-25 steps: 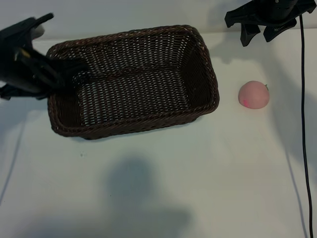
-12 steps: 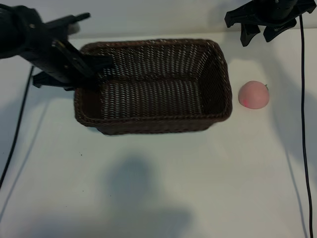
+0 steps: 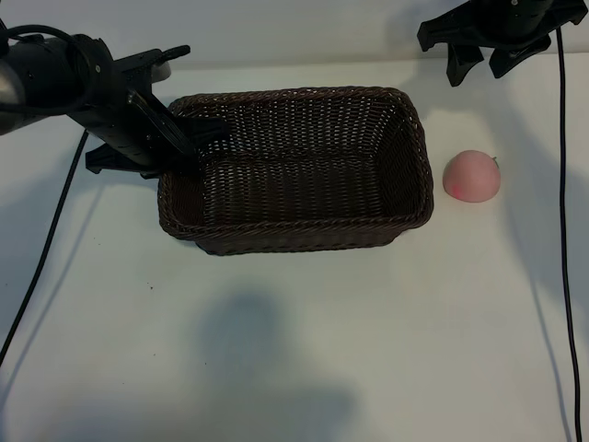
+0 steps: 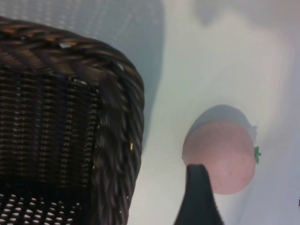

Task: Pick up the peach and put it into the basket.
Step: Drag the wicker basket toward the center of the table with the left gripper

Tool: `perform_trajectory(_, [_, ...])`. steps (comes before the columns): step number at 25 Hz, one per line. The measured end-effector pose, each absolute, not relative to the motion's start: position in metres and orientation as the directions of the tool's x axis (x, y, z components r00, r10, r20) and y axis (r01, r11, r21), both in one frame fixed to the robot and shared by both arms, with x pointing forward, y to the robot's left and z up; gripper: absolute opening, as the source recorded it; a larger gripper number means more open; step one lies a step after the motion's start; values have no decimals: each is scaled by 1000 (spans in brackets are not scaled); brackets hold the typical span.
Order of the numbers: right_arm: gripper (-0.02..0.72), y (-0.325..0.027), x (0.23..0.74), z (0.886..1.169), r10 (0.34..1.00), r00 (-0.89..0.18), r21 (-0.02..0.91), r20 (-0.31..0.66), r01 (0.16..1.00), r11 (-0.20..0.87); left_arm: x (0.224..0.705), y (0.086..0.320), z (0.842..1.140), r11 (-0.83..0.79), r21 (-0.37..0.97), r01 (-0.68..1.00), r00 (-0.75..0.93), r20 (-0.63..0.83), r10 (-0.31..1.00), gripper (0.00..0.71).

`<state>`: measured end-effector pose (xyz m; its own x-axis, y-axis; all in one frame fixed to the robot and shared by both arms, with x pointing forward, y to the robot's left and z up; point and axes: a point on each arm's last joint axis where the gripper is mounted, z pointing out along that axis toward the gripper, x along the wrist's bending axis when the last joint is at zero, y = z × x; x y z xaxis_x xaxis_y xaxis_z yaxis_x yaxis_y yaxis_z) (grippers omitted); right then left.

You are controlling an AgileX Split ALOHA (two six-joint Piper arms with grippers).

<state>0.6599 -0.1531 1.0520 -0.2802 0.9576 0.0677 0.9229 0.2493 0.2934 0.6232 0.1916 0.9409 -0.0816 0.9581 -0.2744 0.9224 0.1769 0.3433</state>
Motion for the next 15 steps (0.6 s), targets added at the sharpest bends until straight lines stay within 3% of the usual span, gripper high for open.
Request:
perform_trajectory(3, [496, -153, 660, 1052, 958, -278, 293, 68, 924, 247, 624, 191, 939, 181, 346, 921, -84, -277, 957, 108])
perform_trajectory(5, [496, -153, 660, 1052, 959, -276, 293, 69, 924, 245, 625, 191, 939, 184, 350, 919, -86, -278, 957, 158])
perform_trajectory(7, [496, -153, 660, 1052, 959, -276, 293, 69, 924, 245, 625, 191, 939, 185, 348, 919, -86, -279, 956, 254])
perform_trajectory(12, [496, -153, 660, 1052, 959, -275, 293, 69, 924, 244, 623, 191, 938, 182, 331, 926, -89, -278, 957, 573])
perform_trajectory(15, [496, -153, 660, 1052, 959, -275, 293, 69, 924, 244, 622, 191, 943, 173, 326, 929, -82, -273, 959, 676])
